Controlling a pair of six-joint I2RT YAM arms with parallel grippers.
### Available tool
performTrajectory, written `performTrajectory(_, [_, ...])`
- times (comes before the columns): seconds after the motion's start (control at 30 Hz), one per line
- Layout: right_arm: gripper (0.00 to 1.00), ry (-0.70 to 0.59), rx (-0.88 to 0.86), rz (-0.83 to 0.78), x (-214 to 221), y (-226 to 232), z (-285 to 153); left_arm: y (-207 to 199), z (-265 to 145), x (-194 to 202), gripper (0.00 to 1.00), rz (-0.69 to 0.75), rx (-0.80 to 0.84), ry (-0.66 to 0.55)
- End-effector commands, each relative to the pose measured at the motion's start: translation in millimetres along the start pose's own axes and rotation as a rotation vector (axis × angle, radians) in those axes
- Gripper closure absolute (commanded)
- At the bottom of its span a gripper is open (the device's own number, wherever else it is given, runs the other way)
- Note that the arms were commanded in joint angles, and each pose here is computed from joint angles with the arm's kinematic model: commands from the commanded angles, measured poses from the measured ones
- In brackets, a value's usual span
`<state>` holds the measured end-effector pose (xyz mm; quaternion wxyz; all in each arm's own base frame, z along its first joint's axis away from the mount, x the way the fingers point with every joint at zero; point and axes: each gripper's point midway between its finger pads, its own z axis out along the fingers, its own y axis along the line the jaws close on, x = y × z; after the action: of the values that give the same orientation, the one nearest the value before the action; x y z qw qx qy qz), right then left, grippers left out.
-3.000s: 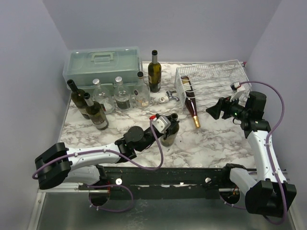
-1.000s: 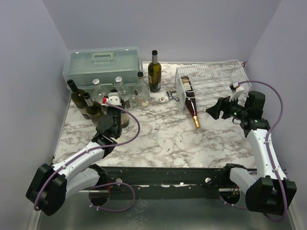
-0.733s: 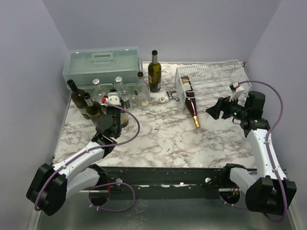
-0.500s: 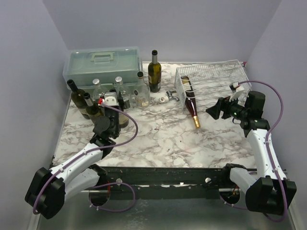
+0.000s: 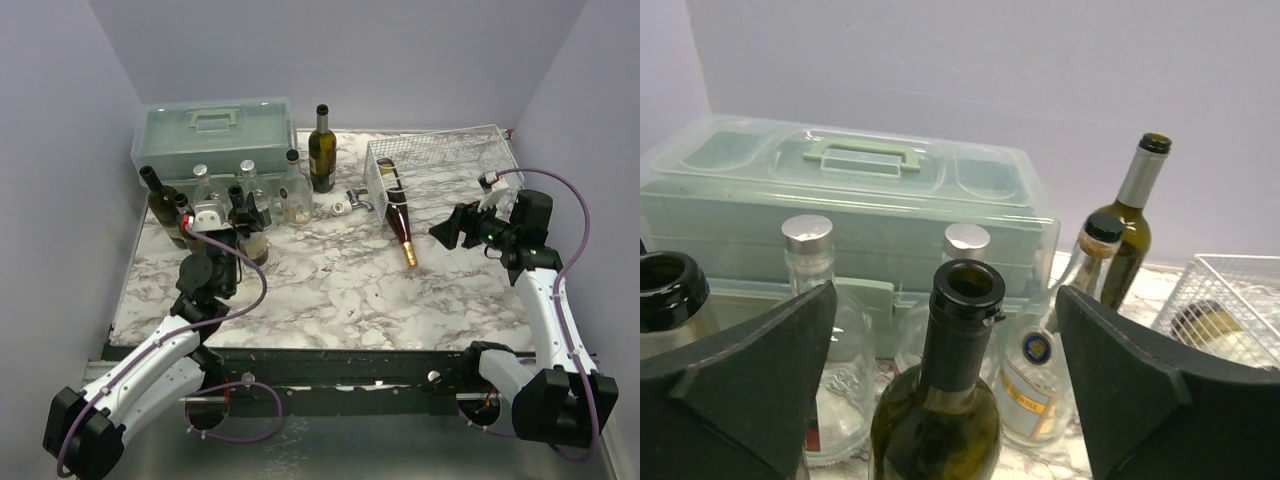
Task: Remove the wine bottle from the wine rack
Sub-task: Place the wine bottle at the center of the board, then pick up the wine bottle from the wine rack.
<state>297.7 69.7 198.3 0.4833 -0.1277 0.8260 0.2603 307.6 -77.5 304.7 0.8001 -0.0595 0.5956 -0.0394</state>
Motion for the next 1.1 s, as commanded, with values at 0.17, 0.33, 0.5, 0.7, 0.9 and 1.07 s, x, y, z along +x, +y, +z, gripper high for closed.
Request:
performTrajectory(0.17, [0.25,0.005,0.021,-0.013,3,-6,1,-9,-27,-13,0.01,-0.156,0.097,0.091])
performTrajectory(0.33, [0.25,0.004,0.019,-0.020,3,-5,0,-7,-43,-17,0.01,-0.195,0.117,0.164])
performTrajectory(0.5, [0.25,0.006,0.009,-0.026,5,-4,0,-11,-61,-19,0.01,-0.223,0.176,0.238])
performTrajectory(0.7, [0.25,0.008,0.009,-0.032,8,-6,2,-32,-79,-29,0.01,-0.268,0.315,0.300])
performTrajectory(0.9, [0.25,0.003,0.021,-0.040,10,-10,4,-69,-93,-25,0.01,-0.318,0.504,0.398])
performTrajectory(1.07, [0.25,0.002,0.016,-0.049,13,-11,6,-91,-97,-16,0.01,-0.311,0.610,0.465])
